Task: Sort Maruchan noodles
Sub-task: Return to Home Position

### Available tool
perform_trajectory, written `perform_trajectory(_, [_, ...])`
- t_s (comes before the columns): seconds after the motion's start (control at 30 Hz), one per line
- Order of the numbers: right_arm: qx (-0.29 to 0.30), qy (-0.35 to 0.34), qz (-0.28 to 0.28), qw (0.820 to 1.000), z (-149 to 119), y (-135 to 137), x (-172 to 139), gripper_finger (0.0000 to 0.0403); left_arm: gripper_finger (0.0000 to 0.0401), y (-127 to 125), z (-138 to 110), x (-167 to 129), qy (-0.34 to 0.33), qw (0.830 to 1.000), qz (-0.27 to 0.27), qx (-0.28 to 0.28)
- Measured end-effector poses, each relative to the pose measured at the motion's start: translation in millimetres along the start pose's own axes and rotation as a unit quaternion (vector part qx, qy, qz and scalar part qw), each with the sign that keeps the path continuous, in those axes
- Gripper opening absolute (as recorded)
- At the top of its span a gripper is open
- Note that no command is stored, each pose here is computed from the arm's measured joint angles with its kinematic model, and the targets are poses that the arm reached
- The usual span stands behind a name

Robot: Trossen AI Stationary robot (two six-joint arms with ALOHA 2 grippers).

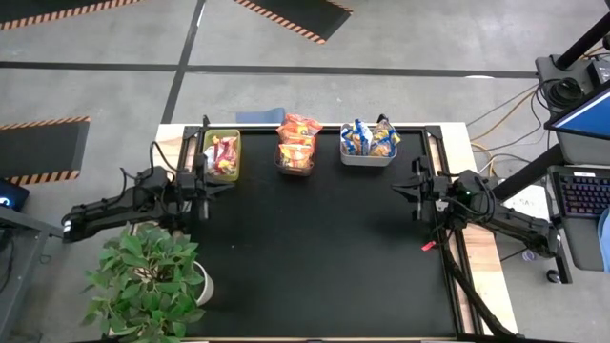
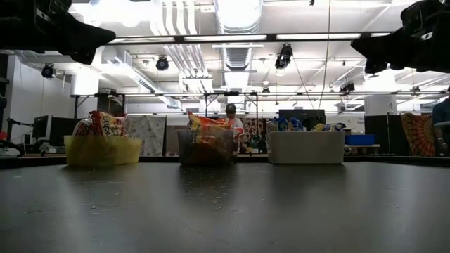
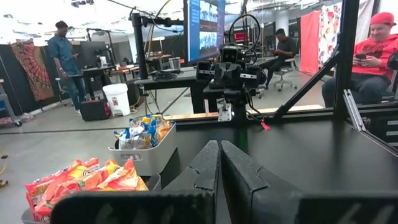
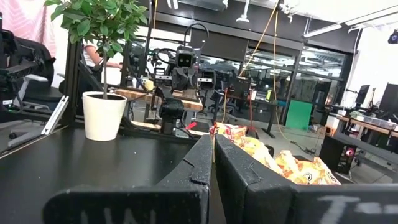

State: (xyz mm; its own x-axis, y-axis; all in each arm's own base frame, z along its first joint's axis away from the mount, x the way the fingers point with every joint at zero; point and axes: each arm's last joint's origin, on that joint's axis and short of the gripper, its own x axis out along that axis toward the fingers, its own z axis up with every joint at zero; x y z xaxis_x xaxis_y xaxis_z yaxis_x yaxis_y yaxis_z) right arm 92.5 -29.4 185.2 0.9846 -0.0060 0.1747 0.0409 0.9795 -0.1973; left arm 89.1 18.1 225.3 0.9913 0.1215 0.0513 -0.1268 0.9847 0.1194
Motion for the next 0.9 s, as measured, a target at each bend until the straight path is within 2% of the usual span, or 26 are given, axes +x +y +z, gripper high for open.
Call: perform_trajectory(0.9, [0.000, 0.000, 0.000, 1.000, -0.3, 0.0, 0.0, 0.0009, 0.0000, 0.3, -5.4, 7.7, 0.033, 0.999, -0.004, -0.004])
